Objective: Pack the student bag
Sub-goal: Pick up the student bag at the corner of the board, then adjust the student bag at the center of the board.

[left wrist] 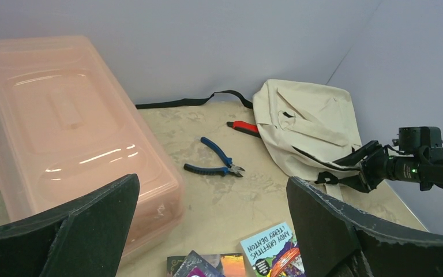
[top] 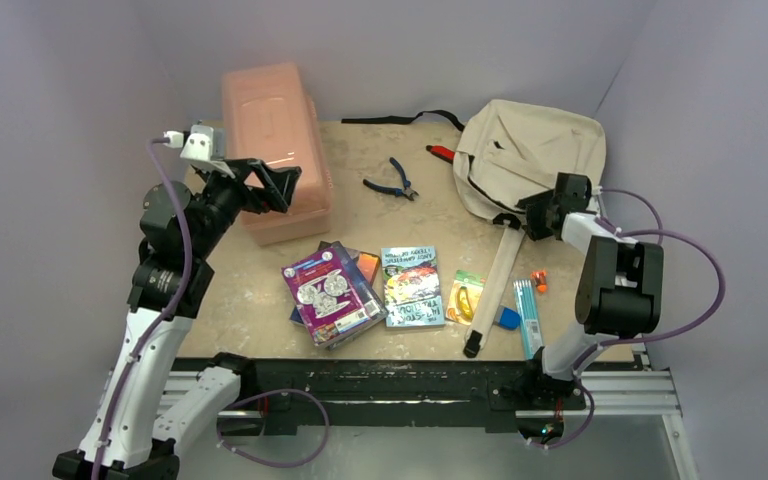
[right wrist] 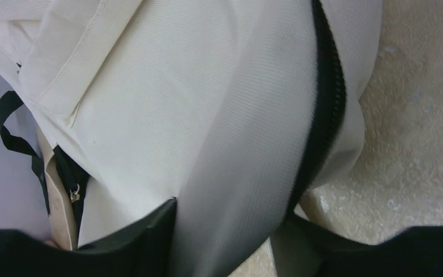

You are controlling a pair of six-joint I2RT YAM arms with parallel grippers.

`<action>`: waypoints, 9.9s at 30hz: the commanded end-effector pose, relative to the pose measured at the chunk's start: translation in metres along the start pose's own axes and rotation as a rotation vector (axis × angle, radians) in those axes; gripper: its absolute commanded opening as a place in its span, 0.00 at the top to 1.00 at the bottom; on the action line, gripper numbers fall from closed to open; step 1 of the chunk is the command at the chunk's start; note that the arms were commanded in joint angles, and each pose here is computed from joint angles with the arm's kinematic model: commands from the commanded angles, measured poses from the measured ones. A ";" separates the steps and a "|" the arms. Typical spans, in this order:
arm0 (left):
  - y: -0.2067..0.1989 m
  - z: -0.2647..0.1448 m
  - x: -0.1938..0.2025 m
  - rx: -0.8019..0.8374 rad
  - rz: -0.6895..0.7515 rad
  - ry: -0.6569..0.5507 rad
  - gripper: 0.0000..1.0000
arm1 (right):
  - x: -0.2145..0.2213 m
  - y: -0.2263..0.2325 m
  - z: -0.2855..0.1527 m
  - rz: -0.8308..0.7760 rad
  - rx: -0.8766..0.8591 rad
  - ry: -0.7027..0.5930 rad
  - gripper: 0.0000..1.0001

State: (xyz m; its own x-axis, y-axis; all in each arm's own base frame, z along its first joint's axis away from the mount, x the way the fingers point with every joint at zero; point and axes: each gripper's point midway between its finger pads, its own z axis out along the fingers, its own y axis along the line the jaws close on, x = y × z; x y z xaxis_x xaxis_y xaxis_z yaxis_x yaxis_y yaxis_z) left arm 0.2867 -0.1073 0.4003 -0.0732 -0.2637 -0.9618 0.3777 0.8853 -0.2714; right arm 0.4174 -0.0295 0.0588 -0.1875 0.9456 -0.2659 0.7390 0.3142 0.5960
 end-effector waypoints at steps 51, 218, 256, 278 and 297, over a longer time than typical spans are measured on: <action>-0.084 0.053 0.049 0.323 -0.048 0.149 0.05 | -0.032 0.350 -0.292 -1.083 -1.311 -0.331 1.00; -0.170 0.177 0.128 0.228 -0.103 0.302 0.26 | 0.077 0.182 -0.257 -1.178 -0.937 -0.286 0.95; -0.141 0.214 0.203 0.137 -0.754 0.431 1.00 | 0.097 0.104 -0.235 -1.103 -0.459 -0.252 0.01; -0.128 0.205 0.198 0.172 -0.709 0.452 1.00 | 0.049 0.071 -0.200 -1.021 -0.325 -0.357 0.75; -0.139 0.210 0.208 0.225 -0.789 0.475 1.00 | 0.162 0.096 -0.268 -0.896 -0.640 0.111 0.43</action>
State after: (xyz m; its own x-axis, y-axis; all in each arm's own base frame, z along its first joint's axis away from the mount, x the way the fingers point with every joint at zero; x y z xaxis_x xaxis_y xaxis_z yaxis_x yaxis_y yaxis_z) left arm 0.4034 -0.3664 0.2257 -0.7637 -0.4899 -0.4205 0.1840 0.4591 -0.8691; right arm 0.2948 0.1391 0.2504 -0.5457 0.2495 -0.8000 -0.1092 0.9253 0.3631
